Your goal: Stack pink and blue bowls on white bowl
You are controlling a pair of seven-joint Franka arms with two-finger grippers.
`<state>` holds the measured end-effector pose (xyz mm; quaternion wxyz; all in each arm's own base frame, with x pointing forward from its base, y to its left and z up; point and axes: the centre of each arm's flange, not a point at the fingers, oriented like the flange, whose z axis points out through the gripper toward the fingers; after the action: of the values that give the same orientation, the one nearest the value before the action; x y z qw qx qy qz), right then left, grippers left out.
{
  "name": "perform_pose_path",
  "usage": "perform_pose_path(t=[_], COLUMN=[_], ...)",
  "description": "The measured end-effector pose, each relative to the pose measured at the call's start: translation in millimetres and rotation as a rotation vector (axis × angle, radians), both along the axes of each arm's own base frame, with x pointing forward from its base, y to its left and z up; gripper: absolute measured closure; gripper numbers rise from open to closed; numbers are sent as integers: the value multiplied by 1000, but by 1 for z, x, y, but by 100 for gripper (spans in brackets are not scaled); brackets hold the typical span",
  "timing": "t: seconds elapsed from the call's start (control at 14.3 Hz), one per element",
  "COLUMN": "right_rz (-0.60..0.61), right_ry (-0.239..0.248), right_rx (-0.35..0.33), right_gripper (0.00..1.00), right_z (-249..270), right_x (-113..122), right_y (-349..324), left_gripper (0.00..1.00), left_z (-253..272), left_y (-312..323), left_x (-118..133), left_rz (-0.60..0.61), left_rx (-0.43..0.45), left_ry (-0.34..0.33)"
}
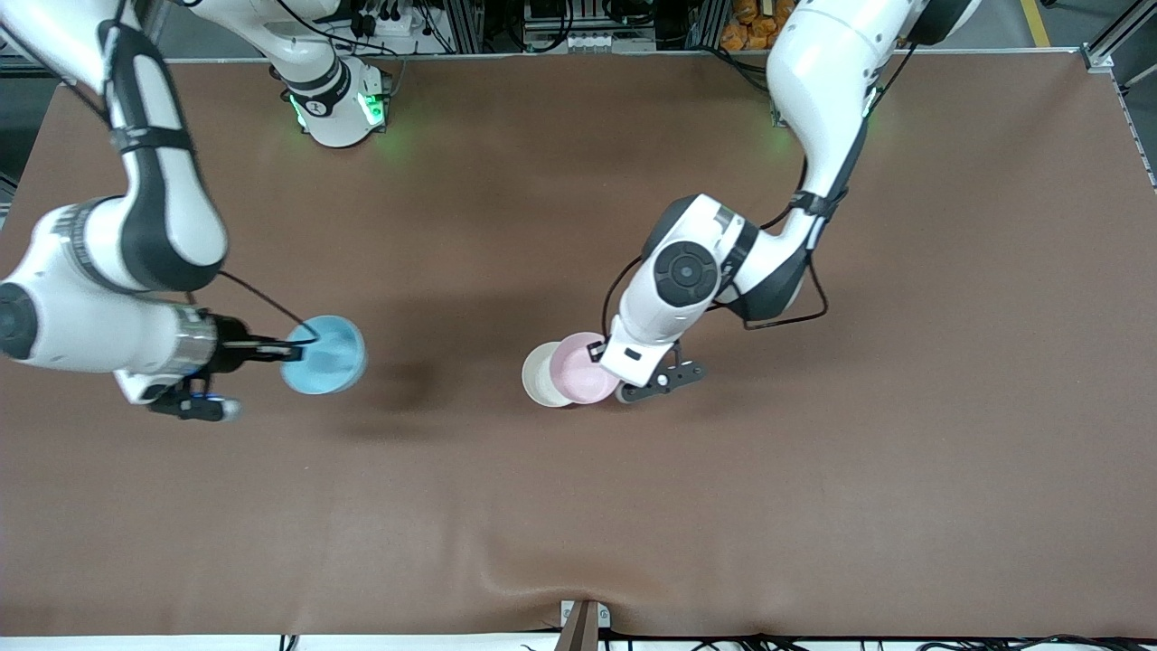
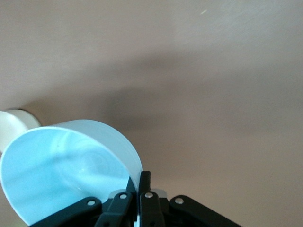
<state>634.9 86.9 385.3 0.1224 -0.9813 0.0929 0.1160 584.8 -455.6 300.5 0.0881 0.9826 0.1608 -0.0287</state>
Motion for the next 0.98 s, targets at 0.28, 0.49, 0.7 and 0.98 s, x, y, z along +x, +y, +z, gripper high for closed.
perform_pose_path(t=[0.28, 0.49, 0.7, 0.98], right_rz=[-110, -189, -238, -261], right_ry=[62, 100, 105, 101], right_rx=[-5, 43, 55, 44], right_gripper=[97, 97, 97, 97], right_z=[-5, -11, -20, -33], right_x=[-13, -15, -17, -27], right_y=[66, 80, 102, 139], left_gripper=[98, 98, 98, 98], left_z=[-19, -34, -47, -51], left_y=[-21, -32, -40, -46], left_x=[-5, -11, -17, -22], left_rz=[-7, -16, -24, -35], left_rx=[-38, -50, -52, -51], left_ry=[-41, -57, -61, -60])
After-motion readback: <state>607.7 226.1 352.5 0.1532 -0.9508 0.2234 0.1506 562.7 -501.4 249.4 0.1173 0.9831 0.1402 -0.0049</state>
